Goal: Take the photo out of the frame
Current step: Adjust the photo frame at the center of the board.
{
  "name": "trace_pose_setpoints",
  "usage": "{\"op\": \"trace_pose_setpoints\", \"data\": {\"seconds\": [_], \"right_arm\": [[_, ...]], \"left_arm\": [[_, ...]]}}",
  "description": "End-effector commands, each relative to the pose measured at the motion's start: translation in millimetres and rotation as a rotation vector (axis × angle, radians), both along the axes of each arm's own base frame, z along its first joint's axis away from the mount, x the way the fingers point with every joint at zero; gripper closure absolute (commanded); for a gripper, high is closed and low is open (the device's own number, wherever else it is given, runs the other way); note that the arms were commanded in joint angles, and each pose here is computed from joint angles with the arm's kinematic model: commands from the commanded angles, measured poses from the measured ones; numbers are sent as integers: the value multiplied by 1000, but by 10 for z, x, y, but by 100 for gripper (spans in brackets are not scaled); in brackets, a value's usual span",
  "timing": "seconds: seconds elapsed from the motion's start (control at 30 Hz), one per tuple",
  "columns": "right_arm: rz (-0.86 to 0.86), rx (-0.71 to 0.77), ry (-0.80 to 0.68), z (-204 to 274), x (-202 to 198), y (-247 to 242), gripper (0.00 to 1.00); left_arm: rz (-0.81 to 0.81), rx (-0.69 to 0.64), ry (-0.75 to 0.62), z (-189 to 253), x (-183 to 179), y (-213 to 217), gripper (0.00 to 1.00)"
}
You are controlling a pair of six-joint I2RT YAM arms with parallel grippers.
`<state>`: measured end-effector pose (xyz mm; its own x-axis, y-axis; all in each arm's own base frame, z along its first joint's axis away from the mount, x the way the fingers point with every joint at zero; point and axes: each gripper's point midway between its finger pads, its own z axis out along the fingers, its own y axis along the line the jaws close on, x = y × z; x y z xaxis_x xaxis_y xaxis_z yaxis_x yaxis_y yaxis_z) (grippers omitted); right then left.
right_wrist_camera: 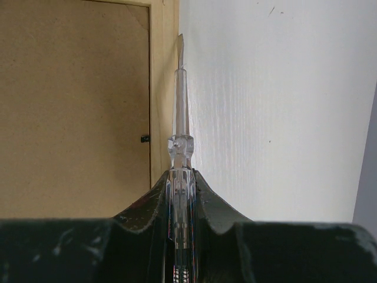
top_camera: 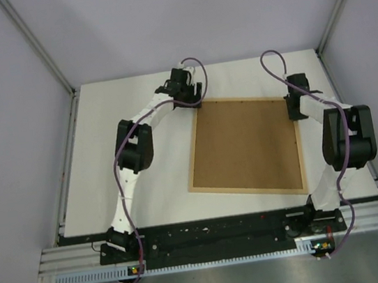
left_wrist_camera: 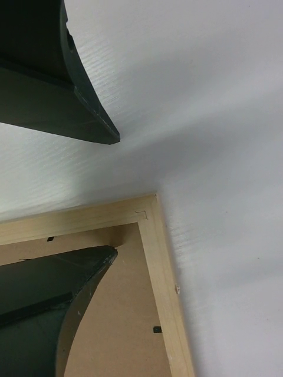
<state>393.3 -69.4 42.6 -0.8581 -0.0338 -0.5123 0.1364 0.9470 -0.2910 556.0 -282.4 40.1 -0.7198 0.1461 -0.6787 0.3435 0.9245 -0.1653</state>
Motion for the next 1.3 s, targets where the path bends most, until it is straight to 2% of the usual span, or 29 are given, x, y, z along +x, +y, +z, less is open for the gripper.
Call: {"op": "trace_pose_setpoints", "data": {"seconds": [0.0,0.23,0.53,0.97,1.1,1.27], "right_arm": [[-12,26,-33,-15,206,18,100],[21,98,-12,-181,410,171,100],[51,93,-33,-229,932,274,100],[309,160,-49,-332,1731,1310,100],[423,208,-93,-174,1930,1739,100],[492,254,-198,477,2010,2000,100]], "left_arm": [[-11,34,-18,98,-80,71,24],[-15,75,9,52,-299,217,26],[-34,118,83,40,-674,402,28],[-95,92,222,39,-1354,525,32],[-99,72,175,246,-1364,553,32],[-48,20,77,642,-1117,601,27]]}}
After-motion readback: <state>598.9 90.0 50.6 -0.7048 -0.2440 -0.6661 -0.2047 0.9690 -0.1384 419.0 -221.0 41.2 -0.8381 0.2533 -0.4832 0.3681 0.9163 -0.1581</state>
